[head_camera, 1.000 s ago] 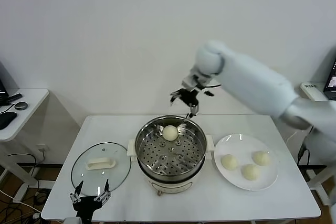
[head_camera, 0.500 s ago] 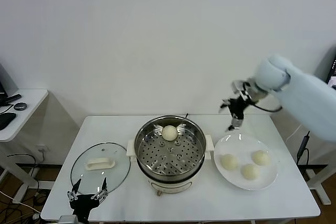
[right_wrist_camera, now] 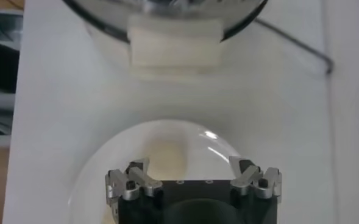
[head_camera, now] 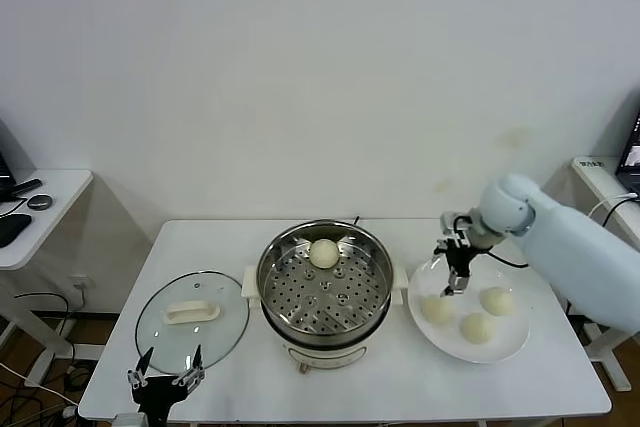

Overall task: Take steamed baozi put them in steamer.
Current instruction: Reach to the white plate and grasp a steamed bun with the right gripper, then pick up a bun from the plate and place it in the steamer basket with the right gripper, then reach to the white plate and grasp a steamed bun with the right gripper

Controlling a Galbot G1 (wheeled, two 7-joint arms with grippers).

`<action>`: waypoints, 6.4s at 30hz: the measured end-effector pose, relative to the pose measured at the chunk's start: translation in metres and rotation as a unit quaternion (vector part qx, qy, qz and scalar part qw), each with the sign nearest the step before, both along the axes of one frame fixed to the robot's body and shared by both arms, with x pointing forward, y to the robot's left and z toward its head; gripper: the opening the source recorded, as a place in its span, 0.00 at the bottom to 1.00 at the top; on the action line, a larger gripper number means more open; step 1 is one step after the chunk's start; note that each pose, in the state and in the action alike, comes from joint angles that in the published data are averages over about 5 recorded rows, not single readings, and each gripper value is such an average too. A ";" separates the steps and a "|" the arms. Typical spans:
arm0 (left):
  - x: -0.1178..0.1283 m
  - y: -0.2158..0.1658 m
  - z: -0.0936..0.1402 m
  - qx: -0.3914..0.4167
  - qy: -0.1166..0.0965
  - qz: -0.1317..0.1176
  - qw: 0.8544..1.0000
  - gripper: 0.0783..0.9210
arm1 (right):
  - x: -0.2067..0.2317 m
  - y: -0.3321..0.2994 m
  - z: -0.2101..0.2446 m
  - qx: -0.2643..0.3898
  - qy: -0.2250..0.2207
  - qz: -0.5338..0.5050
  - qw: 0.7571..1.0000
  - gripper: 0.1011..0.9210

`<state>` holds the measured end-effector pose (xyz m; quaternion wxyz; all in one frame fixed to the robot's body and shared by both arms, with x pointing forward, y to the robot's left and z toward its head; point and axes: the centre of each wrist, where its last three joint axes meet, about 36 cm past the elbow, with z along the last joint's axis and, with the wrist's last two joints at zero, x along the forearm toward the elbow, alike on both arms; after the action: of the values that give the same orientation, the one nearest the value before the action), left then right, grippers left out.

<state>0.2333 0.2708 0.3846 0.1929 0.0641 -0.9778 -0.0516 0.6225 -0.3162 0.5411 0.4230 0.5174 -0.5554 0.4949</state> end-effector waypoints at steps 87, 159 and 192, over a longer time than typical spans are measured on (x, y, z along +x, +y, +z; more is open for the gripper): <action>0.010 -0.013 0.009 0.019 -0.021 -0.014 1.000 0.88 | 0.039 0.123 0.179 0.053 -0.010 0.049 0.997 0.55; 0.018 -0.014 0.015 0.001 -0.030 -0.021 0.999 0.88 | 0.016 0.147 0.174 0.051 -0.024 0.097 0.994 0.88; 0.010 -0.011 -0.003 -0.010 0.010 -0.022 1.000 0.88 | -0.049 -0.087 -0.019 -0.060 0.032 0.051 0.996 0.88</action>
<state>0.2437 0.2600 0.3814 0.2026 0.0403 -0.9773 -0.0467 0.5731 -0.4029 0.5219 0.4453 0.5341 -0.4839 0.5312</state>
